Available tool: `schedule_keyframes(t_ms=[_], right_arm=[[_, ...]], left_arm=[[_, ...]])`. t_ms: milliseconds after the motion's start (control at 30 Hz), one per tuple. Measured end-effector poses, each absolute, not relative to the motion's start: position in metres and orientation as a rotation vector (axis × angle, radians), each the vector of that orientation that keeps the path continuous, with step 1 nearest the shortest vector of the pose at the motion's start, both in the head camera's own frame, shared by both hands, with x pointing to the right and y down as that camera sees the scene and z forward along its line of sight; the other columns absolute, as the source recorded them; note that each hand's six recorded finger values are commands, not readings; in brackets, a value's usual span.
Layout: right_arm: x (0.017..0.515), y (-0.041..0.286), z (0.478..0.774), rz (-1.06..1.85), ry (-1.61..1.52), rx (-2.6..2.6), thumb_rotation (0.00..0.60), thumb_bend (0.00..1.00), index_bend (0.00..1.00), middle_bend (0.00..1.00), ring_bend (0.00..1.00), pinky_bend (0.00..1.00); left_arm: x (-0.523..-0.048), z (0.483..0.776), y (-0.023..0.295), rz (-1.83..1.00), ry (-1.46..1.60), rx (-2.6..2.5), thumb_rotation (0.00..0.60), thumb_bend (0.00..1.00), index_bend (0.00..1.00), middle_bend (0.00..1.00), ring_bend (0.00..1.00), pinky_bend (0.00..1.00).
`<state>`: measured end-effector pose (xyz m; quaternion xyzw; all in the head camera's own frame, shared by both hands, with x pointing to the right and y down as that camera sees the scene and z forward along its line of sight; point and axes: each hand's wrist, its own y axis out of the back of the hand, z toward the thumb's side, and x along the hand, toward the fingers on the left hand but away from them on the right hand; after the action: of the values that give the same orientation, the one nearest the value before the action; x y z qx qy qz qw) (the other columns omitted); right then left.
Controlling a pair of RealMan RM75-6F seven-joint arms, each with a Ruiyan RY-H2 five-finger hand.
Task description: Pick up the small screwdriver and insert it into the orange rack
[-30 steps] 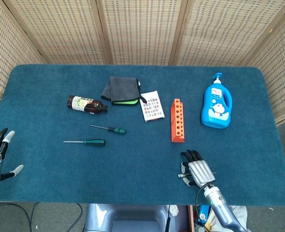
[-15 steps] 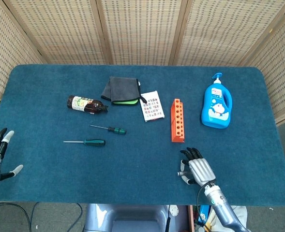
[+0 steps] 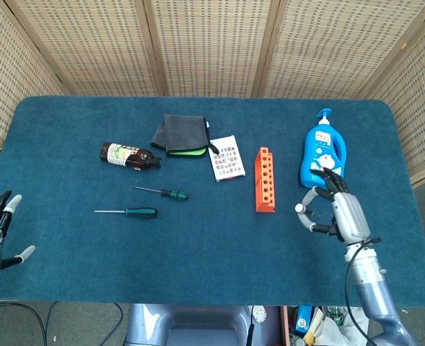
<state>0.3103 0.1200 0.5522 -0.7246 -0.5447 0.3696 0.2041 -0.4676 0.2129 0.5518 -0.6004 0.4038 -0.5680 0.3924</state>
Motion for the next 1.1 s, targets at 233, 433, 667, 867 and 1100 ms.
schedule_keyframes(t_ms=[233, 433, 667, 867, 1100], right_arm=[[0.322, 0.086, 0.512, 0.826, -1.861, -2.027, 0.600, 0.30, 0.61, 0.13, 0.00, 0.04], [0.318, 0.069, 0.517, 0.785, -2.002, -2.135, 0.600, 0.30, 0.61, 0.13, 0.00, 0.04], [0.297, 0.038, 0.545, 0.818, -1.987, -2.213, 0.600, 0.30, 0.61, 0.13, 0.00, 0.04], [0.278, 0.024, 0.566, 0.839, -1.976, -2.256, 0.600, 0.30, 0.61, 0.13, 0.00, 0.04], [0.260, 0.012, 0.589, 0.860, -1.962, -2.295, 0.600, 0.30, 0.61, 0.13, 0.00, 0.04]], left_arm=[[-0.465, 0.554, 0.213, -1.441, 1.016, -1.517, 0.600, 0.00, 0.00, 0.00, 0.00, 0.00], [-0.463, 0.557, 0.212, -1.448, 1.001, -1.504, 0.600, 0.00, 0.00, 0.00, 0.00, 0.00], [-0.460, 0.565, 0.208, -1.468, 0.978, -1.494, 0.600, 0.00, 0.00, 0.00, 0.00, 0.00], [-0.459, 0.569, 0.207, -1.478, 0.966, -1.495, 0.600, 0.00, 0.00, 0.00, 0.00, 0.00], [-0.457, 0.576, 0.203, -1.495, 0.954, -1.497, 0.600, 0.00, 0.00, 0.00, 0.00, 0.00]])
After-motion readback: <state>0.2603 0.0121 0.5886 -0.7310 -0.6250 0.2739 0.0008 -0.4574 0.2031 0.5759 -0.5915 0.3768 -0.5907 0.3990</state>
